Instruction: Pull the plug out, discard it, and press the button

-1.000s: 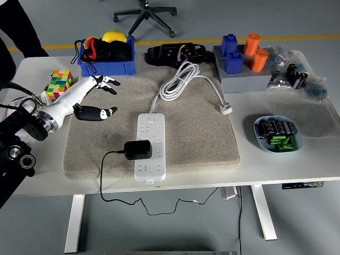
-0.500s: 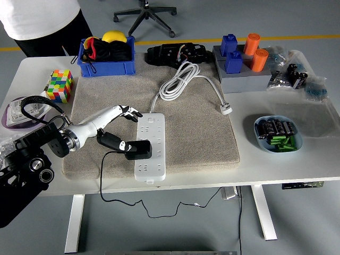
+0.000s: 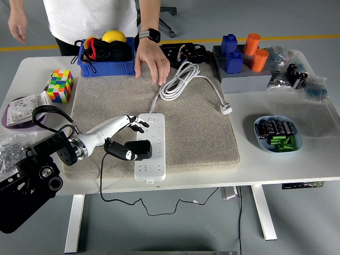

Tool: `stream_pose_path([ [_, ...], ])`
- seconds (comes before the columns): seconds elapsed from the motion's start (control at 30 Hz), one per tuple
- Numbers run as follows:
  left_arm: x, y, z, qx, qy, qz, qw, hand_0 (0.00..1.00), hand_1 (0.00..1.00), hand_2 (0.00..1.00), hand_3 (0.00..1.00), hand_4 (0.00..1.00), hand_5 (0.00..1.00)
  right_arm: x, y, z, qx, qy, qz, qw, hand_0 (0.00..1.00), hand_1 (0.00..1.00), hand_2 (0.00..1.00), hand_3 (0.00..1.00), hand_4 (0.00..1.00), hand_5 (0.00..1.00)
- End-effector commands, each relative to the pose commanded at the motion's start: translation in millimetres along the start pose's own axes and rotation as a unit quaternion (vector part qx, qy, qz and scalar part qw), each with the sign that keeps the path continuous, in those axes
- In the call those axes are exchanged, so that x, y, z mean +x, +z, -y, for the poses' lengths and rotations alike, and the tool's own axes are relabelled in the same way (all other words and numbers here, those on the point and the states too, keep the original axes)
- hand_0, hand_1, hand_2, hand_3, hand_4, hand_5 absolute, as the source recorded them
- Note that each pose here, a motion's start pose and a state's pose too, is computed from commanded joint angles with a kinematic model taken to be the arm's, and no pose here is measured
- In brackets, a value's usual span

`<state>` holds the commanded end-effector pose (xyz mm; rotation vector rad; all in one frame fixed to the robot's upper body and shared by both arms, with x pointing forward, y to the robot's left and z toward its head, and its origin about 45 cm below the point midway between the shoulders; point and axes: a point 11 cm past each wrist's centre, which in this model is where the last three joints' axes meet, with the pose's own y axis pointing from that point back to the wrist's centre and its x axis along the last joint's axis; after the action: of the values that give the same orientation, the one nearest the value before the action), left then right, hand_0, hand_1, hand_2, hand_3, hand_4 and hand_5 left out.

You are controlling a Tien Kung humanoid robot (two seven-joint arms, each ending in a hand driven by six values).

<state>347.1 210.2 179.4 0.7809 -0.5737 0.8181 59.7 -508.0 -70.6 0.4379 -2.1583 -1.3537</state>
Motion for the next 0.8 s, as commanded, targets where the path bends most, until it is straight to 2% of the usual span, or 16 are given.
stream_pose_path([
  [0.37, -6.3, -3.3, 5.4, 0.006, -0.002, -0.005, 1.000, 0.816, 0.656, 0.574, 0.742, 0.998, 0.002, 1.2, -0.1, 0.1, 0.001, 0.002, 0.000, 1.000, 0.746, 0.683, 0.650, 0.612, 0.662, 0.475],
  [0.4, -6.8, -3.0, 6.1, 0.006, -0.002, -0.006, 1.000, 0.785, 0.630, 0.545, 0.715, 0.941, 0.002, 1.1, -0.2, 0.1, 0.001, 0.002, 0.001, 1.000, 0.745, 0.683, 0.650, 0.612, 0.661, 0.475],
  [0.57, -10.1, -3.6, 8.5, 0.008, -0.005, -0.005, 1.000, 0.785, 0.630, 0.545, 0.715, 0.941, 0.002, 0.4, 0.3, 0.1, 0.001, 0.001, 0.002, 1.000, 0.745, 0.683, 0.650, 0.612, 0.661, 0.475],
  [0.6, -10.2, -3.3, 8.8, 0.007, -0.004, -0.006, 1.000, 0.748, 0.565, 0.522, 0.607, 0.905, 0.002, 0.5, 0.3, 0.1, 0.001, 0.001, 0.002, 1.000, 0.745, 0.682, 0.650, 0.613, 0.661, 0.474],
  [0.77, -10.3, -1.5, 10.6, 0.003, 0.000, -0.008, 1.000, 0.748, 0.565, 0.522, 0.607, 0.905, 0.002, 1.8, 0.3, 0.2, 0.001, 0.003, 0.002, 1.000, 0.745, 0.682, 0.650, 0.613, 0.661, 0.474],
  [0.8, -10.8, -1.7, 10.7, 0.003, -0.001, -0.009, 1.000, 0.637, 0.464, 0.487, 0.577, 0.810, 0.002, 1.7, 0.3, 0.2, 0.001, 0.003, 0.002, 1.000, 0.745, 0.681, 0.650, 0.612, 0.661, 0.475],
])
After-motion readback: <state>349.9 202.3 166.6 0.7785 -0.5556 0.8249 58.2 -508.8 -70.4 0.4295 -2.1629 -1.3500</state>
